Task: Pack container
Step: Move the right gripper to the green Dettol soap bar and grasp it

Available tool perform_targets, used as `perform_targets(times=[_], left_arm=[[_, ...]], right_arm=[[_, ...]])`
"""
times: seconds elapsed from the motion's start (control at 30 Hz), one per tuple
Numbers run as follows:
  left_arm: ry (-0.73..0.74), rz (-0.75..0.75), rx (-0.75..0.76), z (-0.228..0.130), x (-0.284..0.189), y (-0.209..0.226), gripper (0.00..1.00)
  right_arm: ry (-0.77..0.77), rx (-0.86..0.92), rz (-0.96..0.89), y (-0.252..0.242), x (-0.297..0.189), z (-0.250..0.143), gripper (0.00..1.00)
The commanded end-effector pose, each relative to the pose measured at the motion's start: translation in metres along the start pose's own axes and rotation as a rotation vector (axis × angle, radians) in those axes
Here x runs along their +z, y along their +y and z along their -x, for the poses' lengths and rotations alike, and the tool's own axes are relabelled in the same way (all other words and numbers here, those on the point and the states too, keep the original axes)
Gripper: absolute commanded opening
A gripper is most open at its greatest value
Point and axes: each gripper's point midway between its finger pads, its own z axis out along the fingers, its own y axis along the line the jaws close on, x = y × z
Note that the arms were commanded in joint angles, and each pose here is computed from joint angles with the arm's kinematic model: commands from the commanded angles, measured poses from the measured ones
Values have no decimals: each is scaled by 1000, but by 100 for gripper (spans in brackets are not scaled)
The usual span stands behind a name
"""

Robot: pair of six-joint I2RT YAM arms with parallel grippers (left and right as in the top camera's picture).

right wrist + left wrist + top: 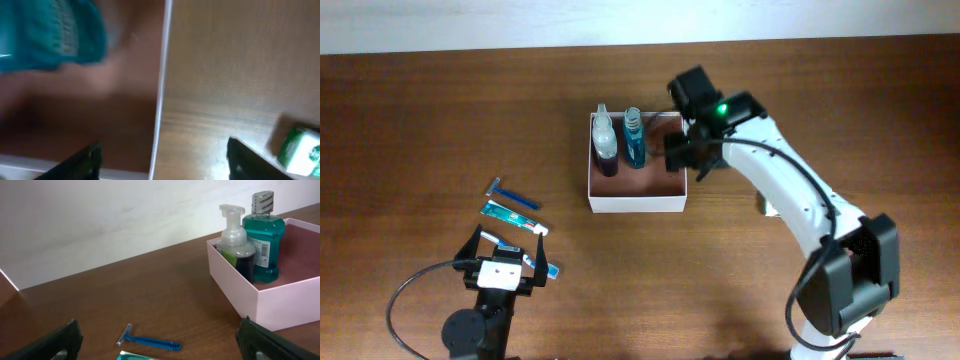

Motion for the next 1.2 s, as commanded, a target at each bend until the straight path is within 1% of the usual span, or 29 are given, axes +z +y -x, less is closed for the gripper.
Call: perform_targets(times=[0.0, 0.07, 0.1, 0.2, 0.3, 0.43, 0.5, 0.63, 0.77, 0.9, 1.17], left_arm=[[7, 8, -18, -3, 0, 2, 99], [7, 8, -18, -3, 0, 2, 99], [7, 8, -18, -3, 0, 2, 99], [7, 8, -18, -3, 0, 1, 99], [7, 8, -18, -3, 0, 2, 99], [7, 8, -18, -3, 0, 2, 99], [7, 8, -18, -3, 0, 2, 99], [8, 9, -18, -3, 0, 2, 99], [7, 8, -18, -3, 0, 2, 99], [7, 8, -18, -3, 0, 2, 99], [7, 8, -18, -3, 0, 2, 99]], right_arm=[[-97, 17, 26, -7, -53, 25, 74], [-86, 59, 4, -26, -66, 26, 79], [-76, 87, -8, -37, -69, 25, 79], [-17, 269, -70, -84, -70, 16, 80], [32, 493, -122, -132, -67, 4, 81], [70, 734, -173, -178, -55, -12, 81], [104, 881, -205, -197, -45, -26, 80], [167, 1073, -255, -216, -15, -56, 79], [206, 1152, -281, -217, 24, -83, 78], [208, 1207, -283, -217, 51, -98, 78], [161, 1246, -214, -212, 89, -105, 78]])
